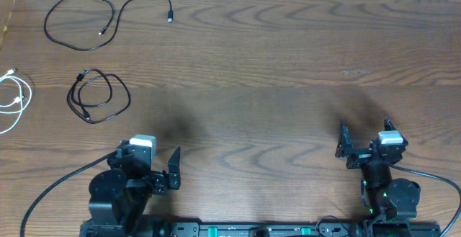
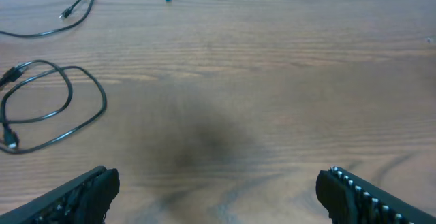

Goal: Untangle cables

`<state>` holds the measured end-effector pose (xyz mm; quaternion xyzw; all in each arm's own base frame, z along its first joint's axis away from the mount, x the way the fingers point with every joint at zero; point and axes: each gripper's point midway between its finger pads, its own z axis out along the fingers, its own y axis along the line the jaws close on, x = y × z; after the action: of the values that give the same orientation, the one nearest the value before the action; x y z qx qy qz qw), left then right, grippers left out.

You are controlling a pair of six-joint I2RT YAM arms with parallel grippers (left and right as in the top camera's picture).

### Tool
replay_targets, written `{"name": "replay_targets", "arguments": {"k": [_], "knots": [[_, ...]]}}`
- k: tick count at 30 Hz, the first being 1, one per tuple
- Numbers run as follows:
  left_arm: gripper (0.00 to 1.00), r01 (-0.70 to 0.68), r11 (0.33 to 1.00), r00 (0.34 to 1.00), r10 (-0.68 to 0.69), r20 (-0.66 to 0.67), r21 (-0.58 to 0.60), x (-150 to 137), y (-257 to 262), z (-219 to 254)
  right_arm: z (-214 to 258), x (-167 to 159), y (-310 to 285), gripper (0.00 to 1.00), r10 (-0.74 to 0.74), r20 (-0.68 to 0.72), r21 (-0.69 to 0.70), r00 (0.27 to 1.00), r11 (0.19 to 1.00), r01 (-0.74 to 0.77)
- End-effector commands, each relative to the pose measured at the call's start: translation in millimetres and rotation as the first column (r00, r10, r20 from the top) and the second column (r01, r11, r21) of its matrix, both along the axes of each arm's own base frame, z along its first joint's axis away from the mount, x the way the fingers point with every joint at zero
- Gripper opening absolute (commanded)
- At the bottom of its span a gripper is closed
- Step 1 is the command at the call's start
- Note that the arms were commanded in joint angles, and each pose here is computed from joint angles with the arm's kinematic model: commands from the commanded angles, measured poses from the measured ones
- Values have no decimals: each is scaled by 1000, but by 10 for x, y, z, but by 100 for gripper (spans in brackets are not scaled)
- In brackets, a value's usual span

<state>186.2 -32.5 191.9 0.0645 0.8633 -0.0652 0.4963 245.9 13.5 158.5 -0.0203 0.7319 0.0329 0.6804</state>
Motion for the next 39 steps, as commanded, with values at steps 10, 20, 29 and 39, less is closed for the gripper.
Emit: {"name": "replay_targets", "arguments": {"k": [10, 20, 29, 39], "knots": [[98, 16, 1000, 991, -16, 136, 2, 73, -20, -220, -8, 1, -39, 99, -20, 1, 12, 1000, 1000, 20], [98, 58, 998, 971, -53, 235, -14, 192, -100, -223, -8, 1, -39, 99, -20, 1, 12, 1000, 1000, 20], [98, 68, 998, 927, -59, 370, -14, 407, -126, -180, -8, 1, -39, 99, -20, 1, 12, 1000, 1000, 20], [98, 5, 997, 877, 30, 480, -71, 572, -25, -202, -8, 1, -39, 99, -20, 1, 12, 1000, 1000, 20]]}}
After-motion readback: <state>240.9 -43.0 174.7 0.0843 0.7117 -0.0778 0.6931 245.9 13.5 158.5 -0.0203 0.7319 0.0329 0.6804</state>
